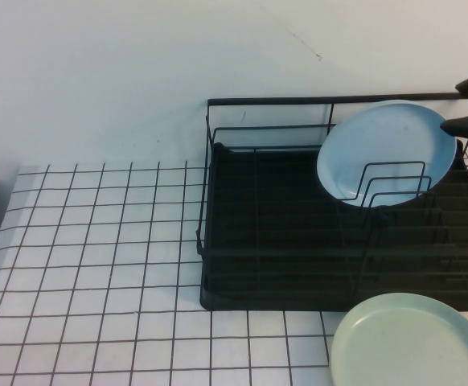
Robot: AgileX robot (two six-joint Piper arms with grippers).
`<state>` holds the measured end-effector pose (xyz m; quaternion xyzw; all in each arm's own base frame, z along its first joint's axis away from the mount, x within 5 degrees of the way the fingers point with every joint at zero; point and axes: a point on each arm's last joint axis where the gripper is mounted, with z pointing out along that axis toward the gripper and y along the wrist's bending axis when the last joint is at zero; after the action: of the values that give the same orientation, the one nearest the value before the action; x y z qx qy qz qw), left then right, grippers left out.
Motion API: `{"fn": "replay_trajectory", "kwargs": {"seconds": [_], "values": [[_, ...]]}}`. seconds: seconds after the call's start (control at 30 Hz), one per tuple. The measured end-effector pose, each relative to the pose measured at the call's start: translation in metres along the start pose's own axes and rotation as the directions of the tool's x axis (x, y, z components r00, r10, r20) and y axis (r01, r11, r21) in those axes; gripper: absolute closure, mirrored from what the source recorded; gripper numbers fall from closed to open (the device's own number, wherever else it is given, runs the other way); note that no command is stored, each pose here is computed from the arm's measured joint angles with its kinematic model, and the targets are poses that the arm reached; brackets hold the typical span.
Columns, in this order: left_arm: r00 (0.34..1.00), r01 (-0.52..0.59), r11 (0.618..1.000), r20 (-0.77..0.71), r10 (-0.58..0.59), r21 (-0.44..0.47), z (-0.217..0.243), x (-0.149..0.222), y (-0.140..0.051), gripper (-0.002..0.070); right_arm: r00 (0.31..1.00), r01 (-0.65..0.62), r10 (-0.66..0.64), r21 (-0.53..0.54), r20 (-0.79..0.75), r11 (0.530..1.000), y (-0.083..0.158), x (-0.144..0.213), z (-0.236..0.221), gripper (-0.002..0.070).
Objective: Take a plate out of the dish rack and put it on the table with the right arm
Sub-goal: Grasp the plate from the shelf
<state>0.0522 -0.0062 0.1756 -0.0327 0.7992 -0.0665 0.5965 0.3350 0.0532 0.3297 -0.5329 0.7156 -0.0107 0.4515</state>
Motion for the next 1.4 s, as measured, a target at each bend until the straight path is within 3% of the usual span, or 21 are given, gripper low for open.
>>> {"fn": "replay_trajectory", "kwargs": {"seconds": [0.27, 0.43, 0.67, 0.77, 0.93, 1.0, 1.27, 1.4], "values": [[1.0, 0.0, 1.0, 0.0, 0.0, 0.0, 0.0, 0.0, 0.0, 0.0678, 0.998, 0.056, -0.055, 0.032, -0.034, 0.998, -0.028, 0.016, 0.05, 0.0232], [1.0, 0.0, 1.0, 0.0, 0.0, 0.0, 0.0, 0.0, 0.0, 0.0678, 0.995, 0.07, -0.069, 0.015, -0.076, 0.997, -0.029, 0.036, 0.084, 0.0231], [1.0, 0.0, 1.0, 0.0, 0.0, 0.0, 0.0, 0.0, 0.0, 0.0678, 0.992, 0.064, -0.054, 0.087, -0.111, 0.994, -0.029, 0.047, 0.111, 0.0241], [1.0, 0.0, 1.0, 0.0, 0.0, 0.0, 0.0, 0.0, 0.0, 0.0679, 0.994, 0.032, -0.019, 0.124, -0.105, 0.992, -0.032, 0.048, 0.113, 0.0311], [1.0, 0.0, 1.0, 0.0, 0.0, 0.0, 0.0, 0.0, 0.0, 0.0678, 0.995, 0.009, 0.007, 0.163, -0.097, 0.987, -0.035, 0.046, 0.113, 0.0585], [1.0, 0.0, 1.0, 0.0, 0.0, 0.0, 0.0, 0.0, 0.0, 0.0678, 0.996, 0.001, 0.015, 0.165, -0.092, 0.986, -0.035, 0.046, 0.114, 0.0633], [1.0, -0.002, 1.0, 0.0, 0.002, 0.0, 0.0, 0.0, 0.0, 0.0678, 0.997, 0.005, 0.01, 0.177, -0.082, 0.984, -0.037, 0.042, 0.109, 0.0647], [1.0, -0.002, 1.0, 0.0, 0.002, 0.0, 0.0, 0.0, 0.0, 0.0678, 0.999, 0.027, -0.019, 0.25, -0.036, 0.968, -0.046, 0.018, 0.076, 0.0649]]}}
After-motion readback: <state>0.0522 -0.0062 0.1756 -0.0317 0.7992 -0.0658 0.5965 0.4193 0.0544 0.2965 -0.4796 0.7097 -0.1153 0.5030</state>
